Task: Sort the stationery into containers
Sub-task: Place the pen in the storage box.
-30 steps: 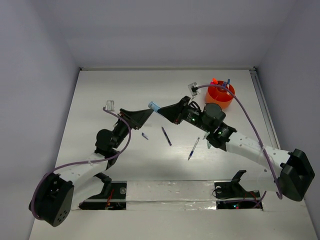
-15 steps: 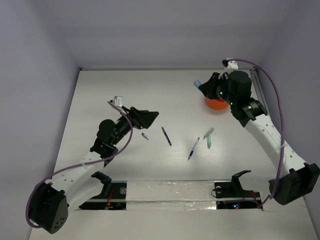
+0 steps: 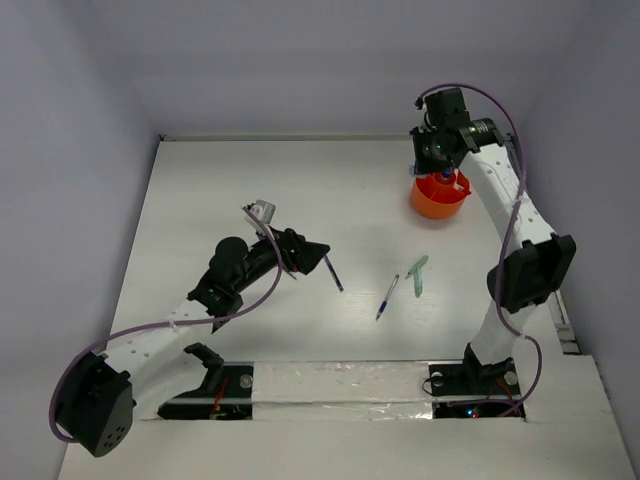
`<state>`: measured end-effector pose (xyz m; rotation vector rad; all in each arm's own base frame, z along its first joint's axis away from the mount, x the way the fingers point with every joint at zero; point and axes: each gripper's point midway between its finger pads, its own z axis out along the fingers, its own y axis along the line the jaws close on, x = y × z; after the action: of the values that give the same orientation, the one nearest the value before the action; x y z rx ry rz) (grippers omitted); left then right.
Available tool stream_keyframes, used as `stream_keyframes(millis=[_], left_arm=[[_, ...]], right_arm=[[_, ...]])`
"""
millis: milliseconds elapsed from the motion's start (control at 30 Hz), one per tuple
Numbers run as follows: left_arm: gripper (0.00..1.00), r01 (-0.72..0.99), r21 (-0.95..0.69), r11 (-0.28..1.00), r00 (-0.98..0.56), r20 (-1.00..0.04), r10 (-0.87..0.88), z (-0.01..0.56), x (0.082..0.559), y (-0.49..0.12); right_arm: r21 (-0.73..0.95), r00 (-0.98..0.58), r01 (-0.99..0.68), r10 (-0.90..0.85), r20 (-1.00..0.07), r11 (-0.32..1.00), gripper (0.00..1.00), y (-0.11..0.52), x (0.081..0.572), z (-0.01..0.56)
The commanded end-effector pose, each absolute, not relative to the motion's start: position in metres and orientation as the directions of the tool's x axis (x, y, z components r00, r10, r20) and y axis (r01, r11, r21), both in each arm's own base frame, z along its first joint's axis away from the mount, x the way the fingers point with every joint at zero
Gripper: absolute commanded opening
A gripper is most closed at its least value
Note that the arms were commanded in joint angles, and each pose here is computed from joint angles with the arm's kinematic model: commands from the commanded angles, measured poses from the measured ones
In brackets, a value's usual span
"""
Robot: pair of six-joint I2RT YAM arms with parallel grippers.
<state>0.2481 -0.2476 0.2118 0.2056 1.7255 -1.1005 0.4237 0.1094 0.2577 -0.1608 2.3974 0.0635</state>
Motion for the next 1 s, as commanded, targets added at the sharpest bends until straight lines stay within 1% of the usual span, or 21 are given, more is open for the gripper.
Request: stream_keyframes(millis=[0, 233, 400, 667, 967], left_arm=[[0.99, 0.656, -0.514, 0.553, -0.366, -0.857, -0.364, 0.240, 0.247, -0.248], [0.99, 0.659, -0.510, 0.552, -0.363, -0.859, -0.361, 0.240, 0.246, -0.249], [0.99, 0.659, -0.510, 0.553, -0.365, -0.860, -0.357, 0.238, 0.247, -0.251], [0.99, 0.657, -0.512, 0.554, -0.373, -0.859, -0.351, 0.235, 0.248, -0.252], [0.99, 0.657, -0.511, 0.555, -0.373, -0.859, -0.350, 0.234, 0.248, -0.252]], right_arm=[[-0.108, -0.796, -0.141, -0.178, -0.578, 0.984, 0.00, 0.086, 0.411, 0.255], [-0.176, -0.831, -0.089, -0.171, -0.530, 0.980, 0.00, 0.069, 0.430, 0.237], [-0.211, -0.844, -0.105, -0.199, -0.498, 0.972, 0.00, 0.063, 0.440, 0.220], [-0.239, -0.855, -0.086, -0.195, -0.482, 0.967, 0.00, 0.053, 0.454, 0.206], [-0.228, -0.844, -0.100, -0.204, -0.496, 0.968, 0.00, 0.059, 0.471, 0.201]])
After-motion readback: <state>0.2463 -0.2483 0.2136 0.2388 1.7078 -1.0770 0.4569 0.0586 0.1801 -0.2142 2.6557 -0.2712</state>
